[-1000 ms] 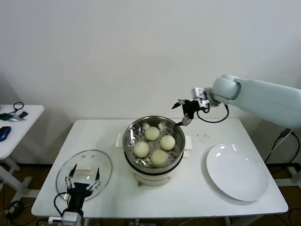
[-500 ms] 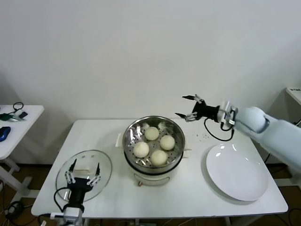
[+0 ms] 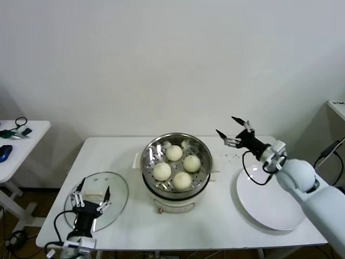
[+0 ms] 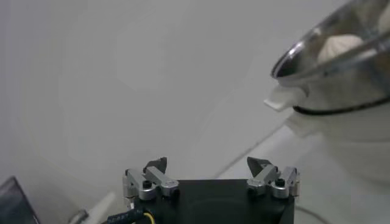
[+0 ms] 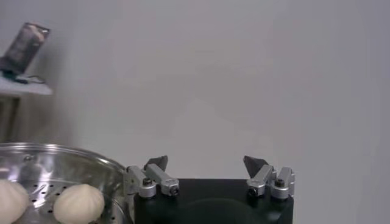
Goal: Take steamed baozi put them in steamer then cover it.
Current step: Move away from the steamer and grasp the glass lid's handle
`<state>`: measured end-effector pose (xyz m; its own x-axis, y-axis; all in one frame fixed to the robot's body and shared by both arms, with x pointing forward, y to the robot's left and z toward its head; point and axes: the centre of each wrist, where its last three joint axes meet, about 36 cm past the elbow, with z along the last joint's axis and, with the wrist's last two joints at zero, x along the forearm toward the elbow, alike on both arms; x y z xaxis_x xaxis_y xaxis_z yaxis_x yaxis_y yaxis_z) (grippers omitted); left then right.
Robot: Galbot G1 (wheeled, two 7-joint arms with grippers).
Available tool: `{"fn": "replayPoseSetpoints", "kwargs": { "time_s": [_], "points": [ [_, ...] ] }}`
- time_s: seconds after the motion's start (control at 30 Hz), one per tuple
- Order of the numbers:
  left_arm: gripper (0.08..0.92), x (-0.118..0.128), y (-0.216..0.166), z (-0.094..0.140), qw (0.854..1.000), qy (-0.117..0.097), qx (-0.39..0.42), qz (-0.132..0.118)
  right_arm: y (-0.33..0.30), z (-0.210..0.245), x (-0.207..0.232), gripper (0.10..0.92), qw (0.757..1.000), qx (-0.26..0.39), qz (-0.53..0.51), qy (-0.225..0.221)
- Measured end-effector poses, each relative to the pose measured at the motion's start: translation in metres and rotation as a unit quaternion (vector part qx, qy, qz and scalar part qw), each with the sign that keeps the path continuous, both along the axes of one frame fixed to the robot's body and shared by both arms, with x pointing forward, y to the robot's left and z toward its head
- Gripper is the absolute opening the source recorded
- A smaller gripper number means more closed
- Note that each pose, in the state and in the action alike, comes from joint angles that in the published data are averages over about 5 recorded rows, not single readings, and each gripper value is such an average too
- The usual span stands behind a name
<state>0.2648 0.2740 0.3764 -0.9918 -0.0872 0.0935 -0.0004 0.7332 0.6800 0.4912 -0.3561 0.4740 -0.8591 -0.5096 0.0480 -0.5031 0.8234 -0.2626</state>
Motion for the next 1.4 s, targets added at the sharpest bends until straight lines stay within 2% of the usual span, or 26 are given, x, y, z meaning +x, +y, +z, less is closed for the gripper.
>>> {"fn": "replayPoseSetpoints", "kwargs": {
  "time_s": [0.17, 0.3, 0.53, 0.7, 0.83, 0.93, 1.4],
  "points": [
    [0.823, 0.001, 0.003, 0.001, 0.995, 0.010, 0.095, -0.011, -0.004, -0.021, -0.032, 0.823, 0.999, 0.030, -0.044, 0.012],
    [0.823, 0.005, 0.004, -0.002, 0.984, 0.017, 0.175, -0.022, -0.006, -0.038, -0.058, 0.823, 0.996, 0.044, -0.071, 0.027],
    [0.823, 0.014, 0.008, -0.013, 0.954, 0.034, 0.296, -0.041, -0.009, -0.067, -0.097, 0.823, 0.991, 0.049, -0.105, 0.059],
    [0.823, 0.018, 0.015, -0.028, 0.928, 0.065, 0.364, -0.047, -0.010, -0.080, -0.114, 0.823, 0.989, 0.048, -0.120, 0.074],
    [0.823, 0.016, 0.022, -0.040, 0.912, 0.094, 0.397, -0.044, -0.009, -0.087, -0.122, 0.823, 0.988, 0.045, -0.127, 0.081],
    [0.823, 0.016, 0.025, -0.048, 0.904, 0.107, 0.411, -0.042, -0.010, -0.092, -0.126, 0.823, 0.987, 0.042, -0.131, 0.085],
    [0.823, 0.037, 0.038, -0.083, 0.888, 0.115, 0.445, -0.024, -0.016, -0.100, -0.132, 0.823, 0.985, 0.033, -0.143, 0.091]
  ]
}}
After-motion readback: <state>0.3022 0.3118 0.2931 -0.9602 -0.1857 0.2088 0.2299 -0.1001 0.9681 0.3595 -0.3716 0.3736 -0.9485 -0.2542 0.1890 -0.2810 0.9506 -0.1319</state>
